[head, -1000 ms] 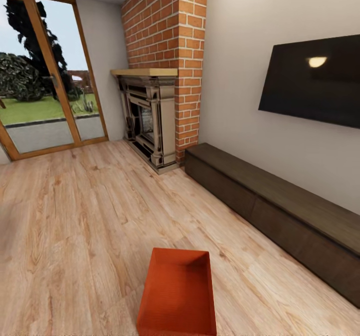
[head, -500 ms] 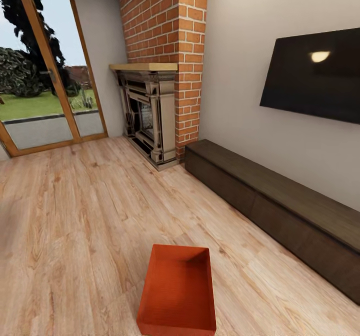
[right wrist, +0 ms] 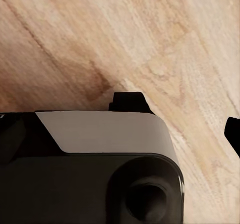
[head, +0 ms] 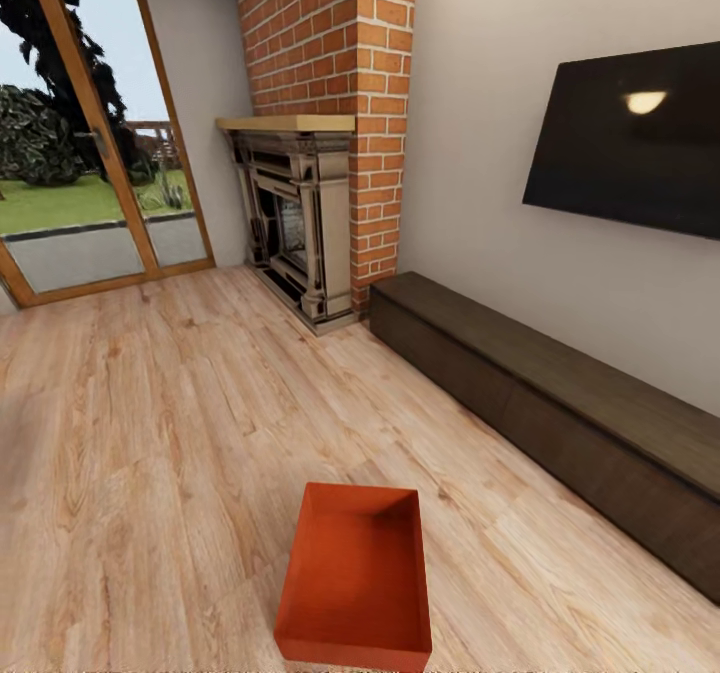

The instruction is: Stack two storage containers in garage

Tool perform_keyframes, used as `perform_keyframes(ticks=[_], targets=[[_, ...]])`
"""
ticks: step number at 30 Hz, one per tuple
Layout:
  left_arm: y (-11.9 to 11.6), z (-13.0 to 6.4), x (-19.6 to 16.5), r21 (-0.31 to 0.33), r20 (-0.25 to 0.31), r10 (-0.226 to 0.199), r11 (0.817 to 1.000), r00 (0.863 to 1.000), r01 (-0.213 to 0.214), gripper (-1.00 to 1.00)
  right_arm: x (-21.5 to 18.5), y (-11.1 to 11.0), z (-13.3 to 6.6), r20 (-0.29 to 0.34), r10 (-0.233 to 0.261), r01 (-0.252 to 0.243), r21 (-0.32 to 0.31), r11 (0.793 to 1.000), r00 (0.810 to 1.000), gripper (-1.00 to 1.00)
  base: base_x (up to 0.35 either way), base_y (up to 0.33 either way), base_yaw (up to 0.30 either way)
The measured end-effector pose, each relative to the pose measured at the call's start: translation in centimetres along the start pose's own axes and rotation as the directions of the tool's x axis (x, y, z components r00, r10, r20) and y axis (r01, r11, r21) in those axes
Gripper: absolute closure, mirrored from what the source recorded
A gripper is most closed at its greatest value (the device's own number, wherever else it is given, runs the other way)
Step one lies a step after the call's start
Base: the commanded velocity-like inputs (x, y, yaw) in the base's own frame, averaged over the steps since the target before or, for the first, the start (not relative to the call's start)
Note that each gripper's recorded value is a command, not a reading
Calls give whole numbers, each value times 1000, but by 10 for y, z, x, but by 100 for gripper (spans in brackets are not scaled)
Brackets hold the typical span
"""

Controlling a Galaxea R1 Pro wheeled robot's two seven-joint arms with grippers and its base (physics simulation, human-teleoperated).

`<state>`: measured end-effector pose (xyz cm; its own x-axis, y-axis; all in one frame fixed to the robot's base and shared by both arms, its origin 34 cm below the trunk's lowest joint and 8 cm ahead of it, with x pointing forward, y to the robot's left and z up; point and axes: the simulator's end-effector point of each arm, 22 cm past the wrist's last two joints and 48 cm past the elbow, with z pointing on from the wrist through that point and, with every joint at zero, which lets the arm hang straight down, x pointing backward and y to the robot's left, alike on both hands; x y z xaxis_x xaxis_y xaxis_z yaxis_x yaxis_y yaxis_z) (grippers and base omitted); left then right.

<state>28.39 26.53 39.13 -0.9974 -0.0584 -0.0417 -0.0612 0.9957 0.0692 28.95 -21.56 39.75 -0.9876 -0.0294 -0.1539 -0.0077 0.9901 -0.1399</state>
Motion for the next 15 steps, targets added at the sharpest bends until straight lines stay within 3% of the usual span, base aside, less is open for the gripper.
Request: perform_keyframes(ticks=[15], targets=[[0,3,9,-1,-24,2,1000,1000,-2,-100,10,1,2,-24,-4,4,-1,1000,1000,-100,0,0,0]])
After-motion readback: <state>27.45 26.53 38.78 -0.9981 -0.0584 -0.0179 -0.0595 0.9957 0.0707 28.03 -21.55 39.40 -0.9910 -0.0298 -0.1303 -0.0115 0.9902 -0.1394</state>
